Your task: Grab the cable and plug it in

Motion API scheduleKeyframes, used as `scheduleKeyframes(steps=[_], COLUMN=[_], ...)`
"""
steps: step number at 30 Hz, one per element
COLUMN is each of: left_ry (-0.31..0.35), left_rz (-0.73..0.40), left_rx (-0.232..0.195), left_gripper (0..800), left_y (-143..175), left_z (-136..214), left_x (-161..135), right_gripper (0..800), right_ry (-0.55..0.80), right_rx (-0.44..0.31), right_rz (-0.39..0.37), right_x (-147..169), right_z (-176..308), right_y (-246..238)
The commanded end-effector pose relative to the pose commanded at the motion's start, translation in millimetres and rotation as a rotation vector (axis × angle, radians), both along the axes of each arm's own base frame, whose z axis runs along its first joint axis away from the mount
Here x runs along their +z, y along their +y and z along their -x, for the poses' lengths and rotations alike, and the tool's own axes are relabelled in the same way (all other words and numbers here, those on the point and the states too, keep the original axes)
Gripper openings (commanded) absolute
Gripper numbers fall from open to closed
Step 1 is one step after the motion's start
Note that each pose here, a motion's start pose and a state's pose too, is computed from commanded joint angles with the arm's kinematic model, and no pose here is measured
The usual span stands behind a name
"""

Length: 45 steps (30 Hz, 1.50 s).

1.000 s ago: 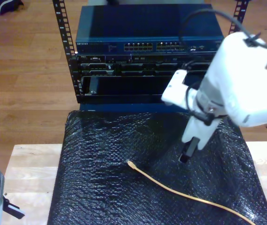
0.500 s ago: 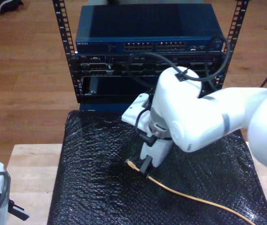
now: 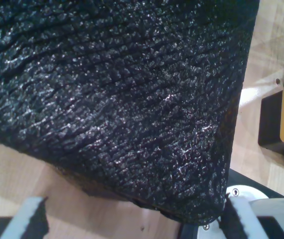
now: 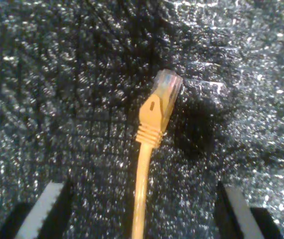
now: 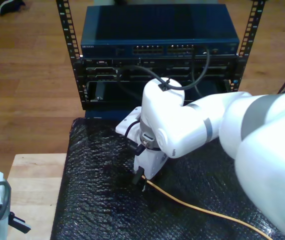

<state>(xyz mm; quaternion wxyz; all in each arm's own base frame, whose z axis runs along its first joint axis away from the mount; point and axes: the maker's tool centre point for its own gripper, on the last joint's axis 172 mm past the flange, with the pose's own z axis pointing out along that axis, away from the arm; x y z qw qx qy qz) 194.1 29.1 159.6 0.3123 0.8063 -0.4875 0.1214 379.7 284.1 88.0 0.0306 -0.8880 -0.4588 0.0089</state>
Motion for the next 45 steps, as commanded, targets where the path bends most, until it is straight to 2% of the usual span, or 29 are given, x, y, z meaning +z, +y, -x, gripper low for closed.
scheduleKeyframes(steps=[5,12,20,28,38,45], left_ry=[-0.001,0.0,0.002,0.003,0.007,0.007], left_rz=[-0.001,0.0,0.002,0.003,0.006,0.006], left_rx=[0.001,0.0,0.0,0.0,0.0,0.0], left_gripper=[800,800,800,800,800,800], left_y=[0,0,0,-1,-2,-2], left_z=[0,0,1,1,2,2], left_x=[0,0,-1,-1,-2,-2], right_gripper=[671,598,457,381,305,282], right_ry=[0.002,0.0,-0.006,-0.015,-0.038,-0.035], right_rx=[0.007,0.012,0.019,0.022,0.034,0.036], right_rz=[0.003,0.002,0.032,0.036,0.034,0.041], right_x=[-4,-4,-13,-12,-5,-8], right_z=[2,-1,-6,-10,-19,-19], right_y=[10,16,14,15,18,17])
